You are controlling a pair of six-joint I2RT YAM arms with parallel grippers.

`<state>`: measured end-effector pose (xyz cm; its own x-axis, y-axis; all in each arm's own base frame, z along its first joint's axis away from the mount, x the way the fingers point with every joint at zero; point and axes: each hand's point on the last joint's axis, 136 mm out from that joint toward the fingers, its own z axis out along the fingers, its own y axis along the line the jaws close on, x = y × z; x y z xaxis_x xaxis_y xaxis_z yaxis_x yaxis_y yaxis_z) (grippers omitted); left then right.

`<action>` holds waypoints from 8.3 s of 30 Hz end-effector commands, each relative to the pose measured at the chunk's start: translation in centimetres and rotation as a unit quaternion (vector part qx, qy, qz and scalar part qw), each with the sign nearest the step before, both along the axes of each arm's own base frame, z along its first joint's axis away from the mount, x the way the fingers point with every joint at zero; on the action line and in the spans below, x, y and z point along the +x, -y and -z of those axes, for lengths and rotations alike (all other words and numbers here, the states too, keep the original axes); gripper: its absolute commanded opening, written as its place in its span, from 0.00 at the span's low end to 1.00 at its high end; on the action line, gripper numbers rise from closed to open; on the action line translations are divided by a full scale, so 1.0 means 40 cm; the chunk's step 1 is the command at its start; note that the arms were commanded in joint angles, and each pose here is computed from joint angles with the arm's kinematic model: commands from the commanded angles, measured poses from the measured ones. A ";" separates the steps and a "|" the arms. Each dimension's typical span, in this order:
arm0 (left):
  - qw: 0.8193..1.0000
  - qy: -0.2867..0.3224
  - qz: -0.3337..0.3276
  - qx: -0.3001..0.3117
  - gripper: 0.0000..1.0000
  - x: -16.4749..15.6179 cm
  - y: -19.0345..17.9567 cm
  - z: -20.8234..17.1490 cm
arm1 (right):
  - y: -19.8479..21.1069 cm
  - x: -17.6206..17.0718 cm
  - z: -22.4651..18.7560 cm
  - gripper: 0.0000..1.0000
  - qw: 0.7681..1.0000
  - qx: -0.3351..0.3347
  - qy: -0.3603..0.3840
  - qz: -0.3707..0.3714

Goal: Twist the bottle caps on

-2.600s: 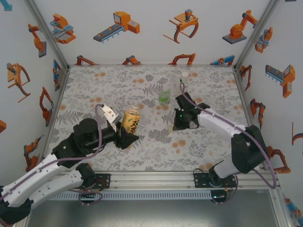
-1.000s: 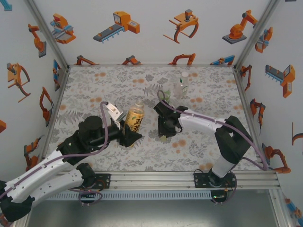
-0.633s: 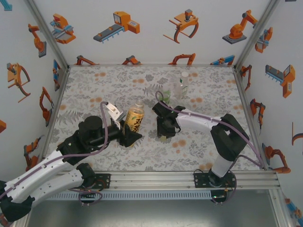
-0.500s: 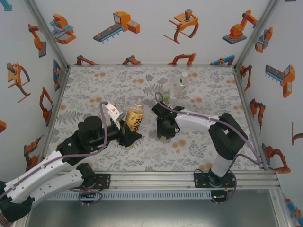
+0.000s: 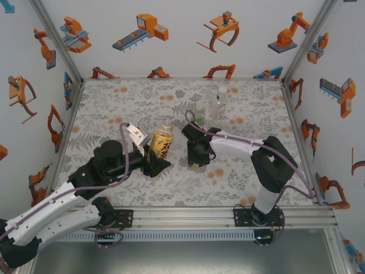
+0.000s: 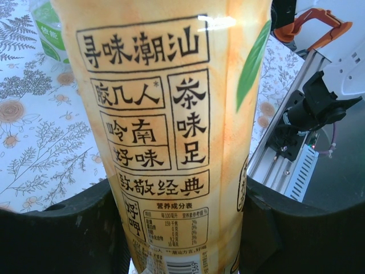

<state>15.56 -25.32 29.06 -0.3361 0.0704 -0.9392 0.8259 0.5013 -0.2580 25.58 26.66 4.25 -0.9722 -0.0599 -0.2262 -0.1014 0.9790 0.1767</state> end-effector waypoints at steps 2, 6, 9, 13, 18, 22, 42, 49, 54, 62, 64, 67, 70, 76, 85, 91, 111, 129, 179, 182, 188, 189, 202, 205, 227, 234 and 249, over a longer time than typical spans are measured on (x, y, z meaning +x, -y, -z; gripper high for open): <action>1.000 -0.005 -0.001 -0.009 0.04 0.003 0.002 0.001 | -0.006 0.008 -0.037 0.44 1.000 0.003 0.014 0.002; 1.000 -0.005 -0.001 -0.009 0.04 0.002 0.000 0.001 | -0.012 0.006 -0.028 0.43 1.000 0.006 0.009 0.001; 1.000 -0.004 -0.003 -0.009 0.04 0.002 -0.003 0.000 | -0.012 0.005 -0.018 0.43 1.000 0.003 0.004 0.000; 1.000 -0.004 -0.004 -0.011 0.04 0.000 -0.006 -0.002 | -0.013 0.004 -0.008 0.43 1.000 0.001 -0.001 0.000; 1.000 -0.005 -0.006 -0.010 0.04 0.002 -0.006 0.000 | -0.015 0.001 0.005 0.43 1.000 -0.003 -0.009 -0.001; 1.000 -0.005 -0.007 -0.010 0.04 0.003 -0.007 0.001 | -0.015 -0.002 0.016 0.43 1.000 -0.006 -0.015 -0.001; 1.000 -0.008 -0.007 -0.006 0.04 0.008 0.000 0.007 | -0.002 0.010 -0.035 0.46 1.000 -0.008 0.012 0.001; 1.000 -0.009 -0.007 -0.007 0.04 0.009 0.001 0.007 | 0.010 0.001 -0.010 0.51 1.000 -0.017 0.004 0.006; 1.000 -0.010 -0.009 -0.006 0.04 0.009 -0.002 0.007 | 0.016 0.001 -0.007 0.54 1.000 -0.022 0.004 0.009; 1.000 -0.011 -0.009 -0.006 0.04 0.009 -0.001 0.009 | 0.015 -0.002 0.005 0.55 1.000 -0.023 -0.003 0.010; 1.000 -0.011 -0.008 -0.006 0.04 0.009 0.000 0.008 | 0.013 -0.004 0.008 0.55 1.000 -0.023 -0.006 0.010; 1.000 -0.011 -0.008 -0.005 0.04 0.009 -0.001 0.010 | 0.014 -0.004 0.012 0.54 1.000 -0.025 -0.008 0.010; 1.000 -0.011 -0.009 -0.006 0.04 0.009 -0.002 0.008 | 0.015 -0.006 0.016 0.55 1.000 -0.026 -0.009 0.012; 1.000 -0.011 -0.010 -0.006 0.04 0.010 -0.003 0.008 | 0.019 -0.008 0.023 0.54 0.999 -0.029 -0.012 0.015; 1.000 -0.011 -0.010 -0.005 0.04 0.010 -0.003 0.009 | 0.021 -0.006 0.012 0.51 0.999 -0.026 -0.006 0.018; 1.000 -0.012 -0.009 -0.007 0.04 0.010 -0.001 0.009 | 0.024 -0.001 -0.014 0.50 1.000 -0.017 0.010 0.020; 1.000 -0.013 -0.001 -0.005 0.04 0.017 0.018 0.003 | 0.039 -0.002 -0.029 0.46 0.999 -0.019 0.023 0.024; 1.000 -0.017 -0.004 -0.004 0.04 0.015 0.012 0.009 | 0.044 -0.010 0.004 0.46 0.999 -0.026 0.012 0.024; 1.000 -0.022 -0.008 -0.001 0.04 0.015 0.006 0.019 | 0.024 0.010 -0.021 0.42 0.999 -0.014 0.027 0.020; 1.000 -0.022 -0.008 -0.002 0.04 0.015 0.006 0.018 | 0.026 0.009 -0.016 0.42 0.999 -0.017 0.025 0.020; 1.000 -0.022 -0.008 -0.001 0.04 0.015 0.006 0.018 | 0.027 0.006 -0.008 0.42 0.999 -0.020 0.020 0.021; 1.000 -0.022 -0.007 -0.001 0.04 0.015 0.006 0.018 | 0.028 0.005 -0.008 0.42 0.999 -0.021 0.019 0.021; 1.000 -0.023 -0.009 -0.002 0.04 0.016 0.005 0.018 | 0.037 0.002 0.001 0.43 0.999 -0.031 0.015 0.022; 1.000 -0.023 -0.009 -0.002 0.04 0.015 0.004 0.018 | 0.037 0.001 0.006 0.43 0.999 -0.033 0.012 0.023; 1.000 -0.025 -0.008 0.000 0.04 0.017 0.009 0.020 | 0.041 0.012 -0.029 0.44 0.999 -0.030 0.027 0.026; 1.000 -0.024 -0.007 -0.001 0.04 0.019 0.012 0.019 | 0.046 0.009 -0.027 0.44 0.999 -0.034 0.026 0.027; 1.000 -0.025 -0.002 -0.001 0.04 0.023 0.023 0.017 | 0.059 0.009 -0.034 0.46 0.998 -0.039 0.032 0.029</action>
